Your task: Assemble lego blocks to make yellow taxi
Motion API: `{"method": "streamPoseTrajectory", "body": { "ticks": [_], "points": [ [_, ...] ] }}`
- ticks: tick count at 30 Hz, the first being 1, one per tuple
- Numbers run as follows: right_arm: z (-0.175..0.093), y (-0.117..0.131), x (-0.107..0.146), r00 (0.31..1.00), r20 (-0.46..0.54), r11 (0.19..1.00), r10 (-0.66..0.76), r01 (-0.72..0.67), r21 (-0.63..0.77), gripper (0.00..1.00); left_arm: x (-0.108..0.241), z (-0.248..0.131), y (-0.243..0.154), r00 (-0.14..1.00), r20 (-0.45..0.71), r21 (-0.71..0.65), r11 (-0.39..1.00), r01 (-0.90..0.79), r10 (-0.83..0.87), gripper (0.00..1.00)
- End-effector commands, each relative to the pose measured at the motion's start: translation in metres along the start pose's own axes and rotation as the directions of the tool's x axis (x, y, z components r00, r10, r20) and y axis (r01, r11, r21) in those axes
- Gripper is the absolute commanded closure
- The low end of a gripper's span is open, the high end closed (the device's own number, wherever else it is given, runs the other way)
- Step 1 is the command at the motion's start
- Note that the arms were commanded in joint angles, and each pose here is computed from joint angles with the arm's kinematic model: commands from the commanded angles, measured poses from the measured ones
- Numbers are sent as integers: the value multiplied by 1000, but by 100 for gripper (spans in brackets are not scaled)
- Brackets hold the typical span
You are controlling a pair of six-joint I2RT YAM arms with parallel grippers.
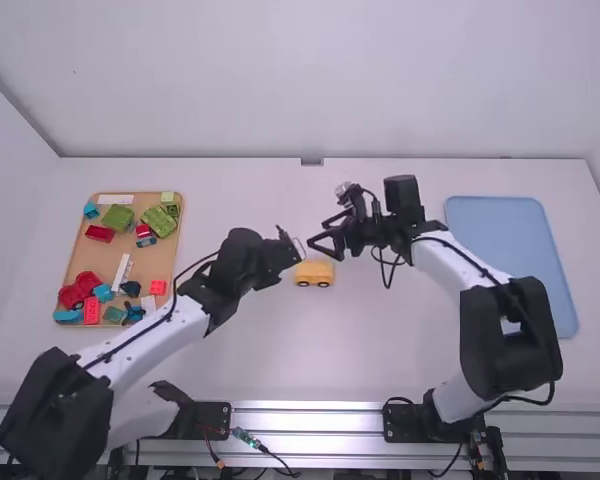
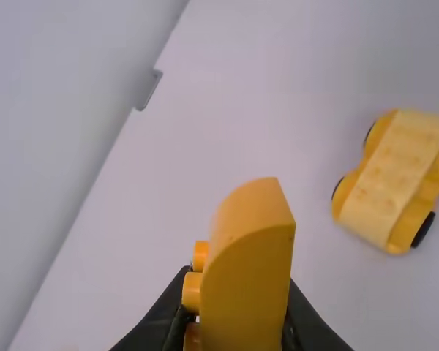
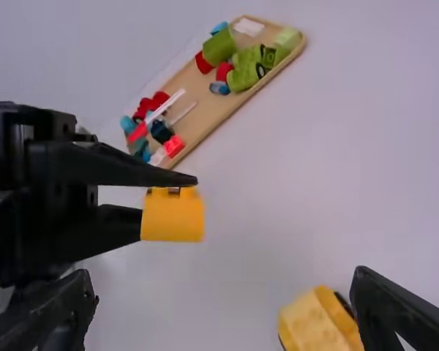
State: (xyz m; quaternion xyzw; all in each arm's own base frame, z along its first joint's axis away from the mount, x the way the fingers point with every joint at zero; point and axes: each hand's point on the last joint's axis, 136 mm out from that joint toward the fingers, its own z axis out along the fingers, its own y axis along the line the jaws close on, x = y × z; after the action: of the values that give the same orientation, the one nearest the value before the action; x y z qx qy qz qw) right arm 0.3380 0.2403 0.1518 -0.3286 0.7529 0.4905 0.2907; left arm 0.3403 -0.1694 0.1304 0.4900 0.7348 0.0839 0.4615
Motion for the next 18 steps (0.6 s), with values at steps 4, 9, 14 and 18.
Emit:
{"method": "streamPoseTrajectory", "body": {
  "ticks": [4,9,14,18],
  "points": [
    [8,9,16,998,-16,996,67,-68,-62,8,-20,10,2,998,56,13,1000,-16,15,98],
    [9,12,16,995,-20,992,101,-102,-75,11,-35,20,-8,996,82,60,998,-37,32,98],
    [9,12,17,994,-22,991,107,-108,-75,16,-44,26,-7,996,82,45,998,-48,44,98],
    [9,11,16,995,-18,992,101,-102,-74,18,-56,24,-15,989,131,81,993,-82,71,98]
  ]
}}
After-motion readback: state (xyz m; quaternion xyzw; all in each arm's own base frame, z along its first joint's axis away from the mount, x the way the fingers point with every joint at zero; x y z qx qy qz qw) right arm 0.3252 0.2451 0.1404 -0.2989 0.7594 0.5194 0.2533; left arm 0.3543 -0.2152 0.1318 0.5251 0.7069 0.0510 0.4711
